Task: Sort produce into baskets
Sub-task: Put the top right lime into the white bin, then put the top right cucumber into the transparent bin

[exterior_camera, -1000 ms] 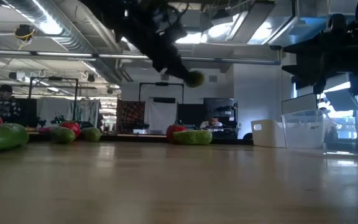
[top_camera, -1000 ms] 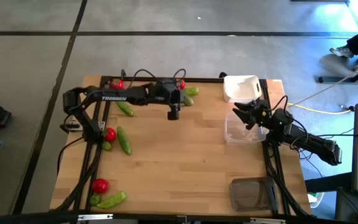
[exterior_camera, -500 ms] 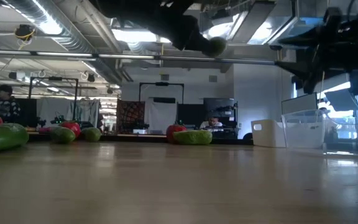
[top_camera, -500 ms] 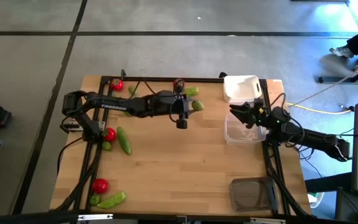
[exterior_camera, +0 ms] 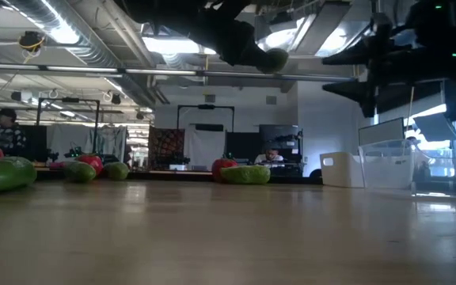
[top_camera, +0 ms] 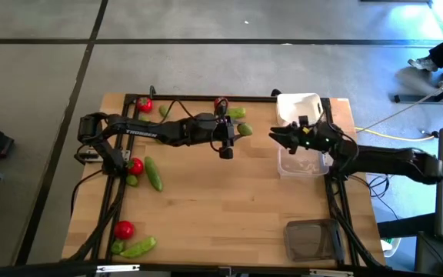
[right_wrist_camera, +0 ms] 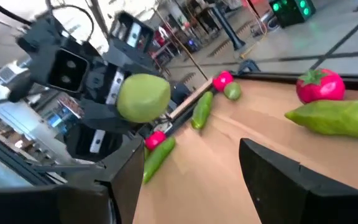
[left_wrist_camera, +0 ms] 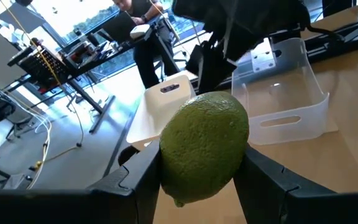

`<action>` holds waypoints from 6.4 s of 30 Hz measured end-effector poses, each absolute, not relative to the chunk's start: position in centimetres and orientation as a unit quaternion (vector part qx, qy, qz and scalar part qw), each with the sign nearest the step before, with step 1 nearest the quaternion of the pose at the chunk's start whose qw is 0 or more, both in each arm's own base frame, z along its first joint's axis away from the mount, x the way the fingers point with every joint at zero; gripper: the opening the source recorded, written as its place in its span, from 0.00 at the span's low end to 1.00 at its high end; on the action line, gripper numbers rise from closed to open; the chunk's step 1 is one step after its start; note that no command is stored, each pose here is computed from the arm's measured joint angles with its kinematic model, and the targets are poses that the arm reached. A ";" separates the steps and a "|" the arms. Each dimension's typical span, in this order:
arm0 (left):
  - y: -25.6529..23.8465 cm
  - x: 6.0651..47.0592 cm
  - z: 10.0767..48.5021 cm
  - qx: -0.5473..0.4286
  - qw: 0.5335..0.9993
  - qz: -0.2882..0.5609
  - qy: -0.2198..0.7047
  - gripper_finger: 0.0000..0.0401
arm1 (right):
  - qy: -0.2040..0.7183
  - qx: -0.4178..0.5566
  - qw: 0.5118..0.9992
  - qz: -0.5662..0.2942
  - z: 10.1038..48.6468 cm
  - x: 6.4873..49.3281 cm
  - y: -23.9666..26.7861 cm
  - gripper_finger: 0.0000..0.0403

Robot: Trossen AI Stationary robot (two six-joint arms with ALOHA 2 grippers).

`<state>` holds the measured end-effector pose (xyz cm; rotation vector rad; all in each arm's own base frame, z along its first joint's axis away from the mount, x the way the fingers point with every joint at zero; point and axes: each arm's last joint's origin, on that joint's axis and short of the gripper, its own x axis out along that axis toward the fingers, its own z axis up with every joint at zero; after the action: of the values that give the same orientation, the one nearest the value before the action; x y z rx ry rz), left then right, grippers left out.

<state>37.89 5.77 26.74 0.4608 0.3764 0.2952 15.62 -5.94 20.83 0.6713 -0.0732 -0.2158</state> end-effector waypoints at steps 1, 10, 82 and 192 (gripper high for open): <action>5.8 37.9 26.7 0.226 0.945 0.145 0.185 0.43 | -0.035 0.328 0.939 -0.098 21.0 16.1 -6.1 0.61; 5.8 37.9 26.7 0.223 0.945 0.146 0.188 0.43 | -0.018 0.289 0.957 -0.023 23.0 21.3 -5.4 0.61; 4.6 36.7 23.9 0.096 0.943 0.169 0.271 0.66 | 0.163 0.098 0.881 -0.433 23.0 17.1 -10.3 0.27; 4.7 36.7 23.8 0.096 0.942 0.171 0.274 0.66 | 0.257 0.167 0.897 -0.317 28.4 15.9 -18.8 0.54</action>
<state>36.67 4.75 23.80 0.1956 0.5584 0.3486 15.86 -18.80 28.38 0.3464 0.5328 -0.6575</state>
